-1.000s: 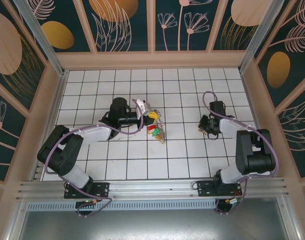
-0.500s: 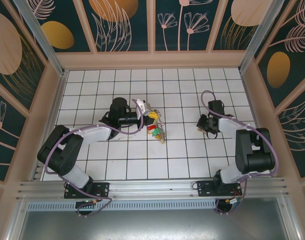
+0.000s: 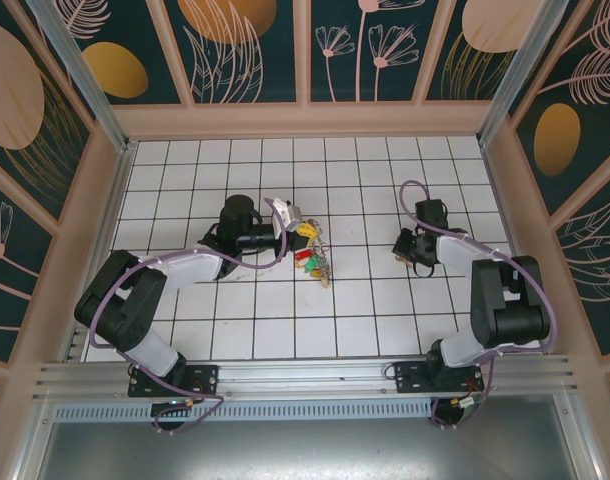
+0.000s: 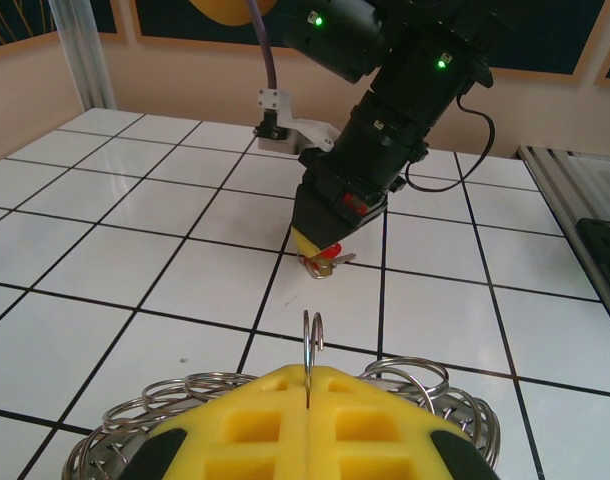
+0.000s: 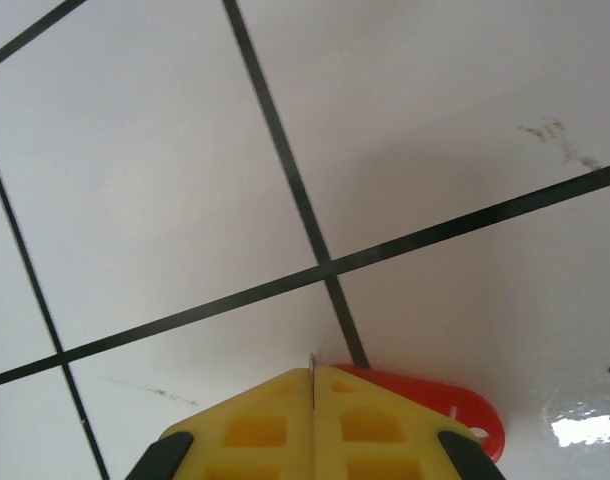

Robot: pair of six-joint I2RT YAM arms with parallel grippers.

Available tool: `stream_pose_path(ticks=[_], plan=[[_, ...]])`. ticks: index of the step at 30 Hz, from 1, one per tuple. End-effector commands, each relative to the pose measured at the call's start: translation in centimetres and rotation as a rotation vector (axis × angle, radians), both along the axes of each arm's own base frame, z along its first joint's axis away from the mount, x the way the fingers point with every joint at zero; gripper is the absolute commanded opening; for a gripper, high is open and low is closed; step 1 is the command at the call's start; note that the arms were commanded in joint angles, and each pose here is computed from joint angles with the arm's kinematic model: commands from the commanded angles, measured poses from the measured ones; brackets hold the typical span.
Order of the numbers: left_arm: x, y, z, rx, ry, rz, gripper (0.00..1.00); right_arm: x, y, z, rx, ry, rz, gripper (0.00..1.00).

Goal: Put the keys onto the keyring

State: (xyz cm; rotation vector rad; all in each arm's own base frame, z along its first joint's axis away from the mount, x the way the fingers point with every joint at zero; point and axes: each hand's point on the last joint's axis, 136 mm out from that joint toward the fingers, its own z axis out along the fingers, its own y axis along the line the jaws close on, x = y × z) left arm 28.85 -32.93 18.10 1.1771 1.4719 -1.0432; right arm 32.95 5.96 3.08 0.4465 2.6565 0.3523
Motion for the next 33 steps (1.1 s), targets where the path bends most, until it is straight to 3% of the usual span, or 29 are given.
stream_pose_path(ticks=[1,5,9,16,20,33], plan=[[-0.1,-0.5,1.4,-0.03,-0.036,-0.03,0.0,0.6,2.3,2.8,0.051,-0.108,0.143,0.0],[0.0,-0.4,1.6,-0.031,-0.043,-0.021,0.0,0.2,5.8,8.2,0.176,-0.358,0.335,0.0],[-0.2,-0.4,1.9,-0.035,-0.047,-0.027,0.0,-1.7,7.9,14.2,0.209,-0.665,0.51,0.0],[-0.7,-0.3,2.7,-0.051,-0.053,-0.045,0.0,-6.2,12.0,19.3,0.272,-0.947,0.866,0.0],[-1.1,-0.4,3.2,-0.061,-0.055,-0.064,0.0,-7.0,13.6,20.5,0.255,-0.996,0.965,0.0],[-1.3,-0.6,3.1,-0.059,-0.039,-0.072,0.0,-7.0,18.8,20.5,0.195,-0.954,1.175,0.0]])
